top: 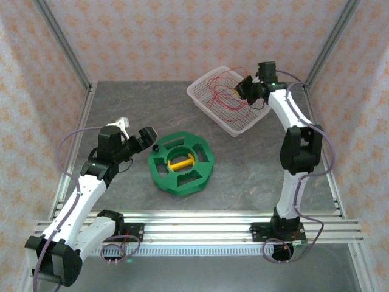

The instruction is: Wrap the cables

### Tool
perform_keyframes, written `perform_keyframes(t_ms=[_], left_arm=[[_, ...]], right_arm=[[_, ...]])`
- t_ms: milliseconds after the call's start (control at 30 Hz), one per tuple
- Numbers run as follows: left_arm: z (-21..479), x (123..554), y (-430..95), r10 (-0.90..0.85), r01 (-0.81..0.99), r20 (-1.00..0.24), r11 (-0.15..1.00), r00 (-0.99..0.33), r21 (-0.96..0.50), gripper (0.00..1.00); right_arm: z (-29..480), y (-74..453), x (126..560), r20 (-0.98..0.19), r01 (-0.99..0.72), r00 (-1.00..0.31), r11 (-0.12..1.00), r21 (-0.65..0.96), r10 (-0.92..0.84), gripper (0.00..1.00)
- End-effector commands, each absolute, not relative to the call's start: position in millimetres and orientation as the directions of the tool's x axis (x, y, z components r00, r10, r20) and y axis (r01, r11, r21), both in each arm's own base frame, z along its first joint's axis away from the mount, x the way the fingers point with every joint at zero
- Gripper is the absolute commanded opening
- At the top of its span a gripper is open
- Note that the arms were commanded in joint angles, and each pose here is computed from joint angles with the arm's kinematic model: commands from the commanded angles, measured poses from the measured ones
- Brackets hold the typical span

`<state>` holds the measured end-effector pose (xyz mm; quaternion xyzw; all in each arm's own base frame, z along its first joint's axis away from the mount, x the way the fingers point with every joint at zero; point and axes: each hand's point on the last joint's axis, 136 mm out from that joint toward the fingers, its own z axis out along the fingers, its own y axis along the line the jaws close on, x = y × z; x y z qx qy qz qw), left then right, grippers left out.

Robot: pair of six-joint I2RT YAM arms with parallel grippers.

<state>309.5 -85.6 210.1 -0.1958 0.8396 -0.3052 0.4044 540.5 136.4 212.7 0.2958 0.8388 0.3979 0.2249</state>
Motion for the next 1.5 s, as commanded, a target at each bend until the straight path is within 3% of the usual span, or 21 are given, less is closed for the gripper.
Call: perform_keyframes(t_ms=[0, 200, 333, 500, 600, 700, 800, 967, 1067, 1200, 1467], left_arm=[[233, 314, -92, -0.597, -0.038, -0.555, 0.700, -0.579, -0.713, 0.99], [235, 320, -101, -0.607, -0.029, -0.535, 0.677, -0.587, -0.736, 0.99], [247, 327, -113, -0.597, 0.008, -0.543, 0.669, -0.591, -0.744, 0.99], [262, 339, -133, -0.584, 0.055, -0.543, 0.648, -0.604, -0.759, 0.99], [277, 350, -152, -0.571, 0.096, -0.538, 0.625, -0.620, -0.775, 0.98], [295, 361, -175, -0.551, 0.146, -0.534, 0.596, -0.641, -0.790, 0.91], [310, 372, -198, -0.541, 0.190, -0.525, 0.554, -0.657, -0.810, 0.81], [334, 388, -239, -0.514, 0.261, -0.515, 0.487, -0.686, -0.833, 0.77], [341, 397, -265, -0.484, 0.291, -0.522, 0.474, -0.702, -0.831, 0.76], [316, 423, -270, -0.518, 0.219, -0.464, 0.464, -0.718, -0.858, 0.64], [267, 446, -281, -0.594, 0.133, -0.338, 0.362, -0.730, -0.923, 0.54]], right_arm=[[251, 136, 540, -0.161, 0.236, -0.688, 0.429, 0.872, 0.707, 0.00], [290, 138, 520, -0.213, 0.085, -0.665, 0.357, 0.930, 0.716, 0.00], [284, 130, 503, -0.250, 0.052, -0.646, 0.369, 0.928, 0.721, 0.00], [312, 139, 469, -0.330, -0.138, -0.660, 0.324, 0.936, 0.674, 0.00], [331, 138, 442, -0.429, -0.242, -0.624, 0.360, 0.901, 0.653, 0.00], [342, 137, 414, -0.524, -0.331, -0.587, 0.409, 0.851, 0.617, 0.00], [333, 133, 390, -0.598, -0.350, -0.564, 0.491, 0.798, 0.570, 0.00], [313, 127, 363, -0.660, -0.339, -0.570, 0.592, 0.731, 0.489, 0.00], [306, 125, 354, -0.669, -0.333, -0.578, 0.613, 0.717, 0.468, 0.00], [307, 112, 352, -0.623, -0.250, -0.574, 0.611, 0.752, 0.531, 0.00], [337, 100, 352, -0.416, -0.111, -0.595, 0.443, 0.890, 0.687, 0.00]])
